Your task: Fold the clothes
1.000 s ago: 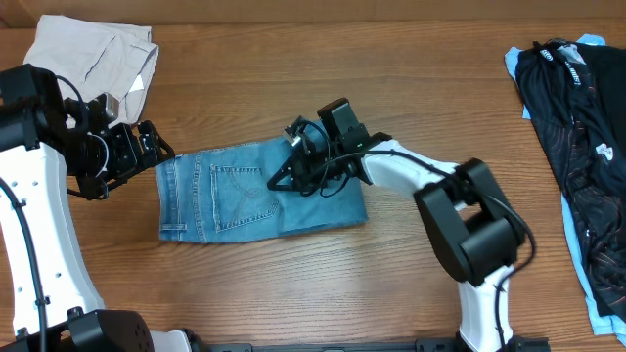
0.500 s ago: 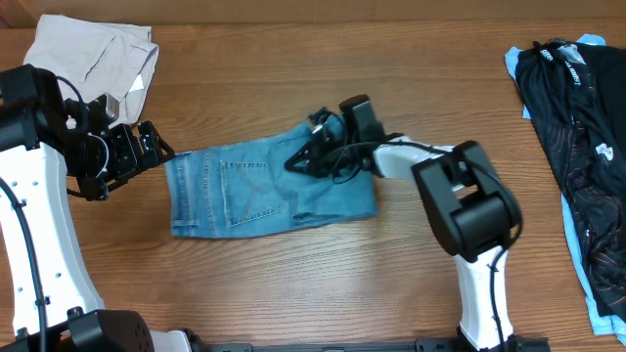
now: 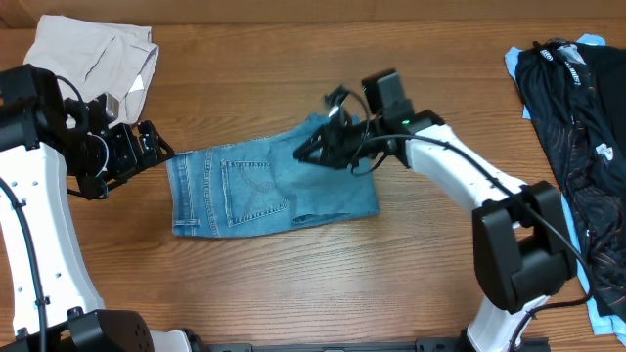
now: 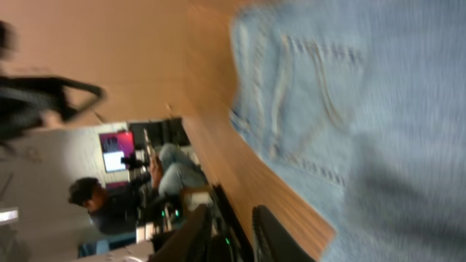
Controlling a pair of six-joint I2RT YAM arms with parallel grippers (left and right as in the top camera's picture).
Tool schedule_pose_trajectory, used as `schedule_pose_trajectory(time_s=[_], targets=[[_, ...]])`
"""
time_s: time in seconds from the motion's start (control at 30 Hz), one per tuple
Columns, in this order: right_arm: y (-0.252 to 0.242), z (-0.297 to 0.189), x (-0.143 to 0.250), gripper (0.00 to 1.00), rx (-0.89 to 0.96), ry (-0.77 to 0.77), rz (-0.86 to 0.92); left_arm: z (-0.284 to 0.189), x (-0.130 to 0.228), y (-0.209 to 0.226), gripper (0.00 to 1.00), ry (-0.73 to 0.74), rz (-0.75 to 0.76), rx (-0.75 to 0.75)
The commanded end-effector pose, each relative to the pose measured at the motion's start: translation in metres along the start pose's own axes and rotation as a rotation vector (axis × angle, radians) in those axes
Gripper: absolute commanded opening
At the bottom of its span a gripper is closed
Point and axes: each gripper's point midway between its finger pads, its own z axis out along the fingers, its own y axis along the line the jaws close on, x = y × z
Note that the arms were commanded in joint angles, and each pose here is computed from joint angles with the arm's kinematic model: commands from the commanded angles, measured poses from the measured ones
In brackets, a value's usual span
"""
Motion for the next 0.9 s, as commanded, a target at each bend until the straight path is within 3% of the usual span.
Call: schedule_pose_trajectory(time_s=[0.0,0.33,0.47,0.67,0.77,0.87], targets=[[-0.022,0.029,0.032,0.21,0.062,0.076,-0.017,0.003,-0.002,-0.002,1.00,0.001,0.018,0.004],[-0.086,0.085,0.092,0.21,0.174,0.198,0.271,0.003,0.001,-0.003,1.00,0.013,0.014,0.010],[-0.090,0.088,0.099,0.12,0.163,0.229,0.335,0.003,0.003,-0.003,1.00,0.022,0.011,0.008],[-0.052,0.065,0.063,0.11,0.224,0.063,0.191,0.003,0.003,-0.003,1.00,0.021,0.015,0.008],[-0.009,0.036,0.026,0.23,0.229,-0.096,0.046,0.003,0.003,-0.003,1.00,0.019,0.016,0.009],[0.020,0.019,0.002,0.28,0.182,-0.183,-0.066,0.003,0.001,-0.003,1.00,0.013,0.018,0.009]])
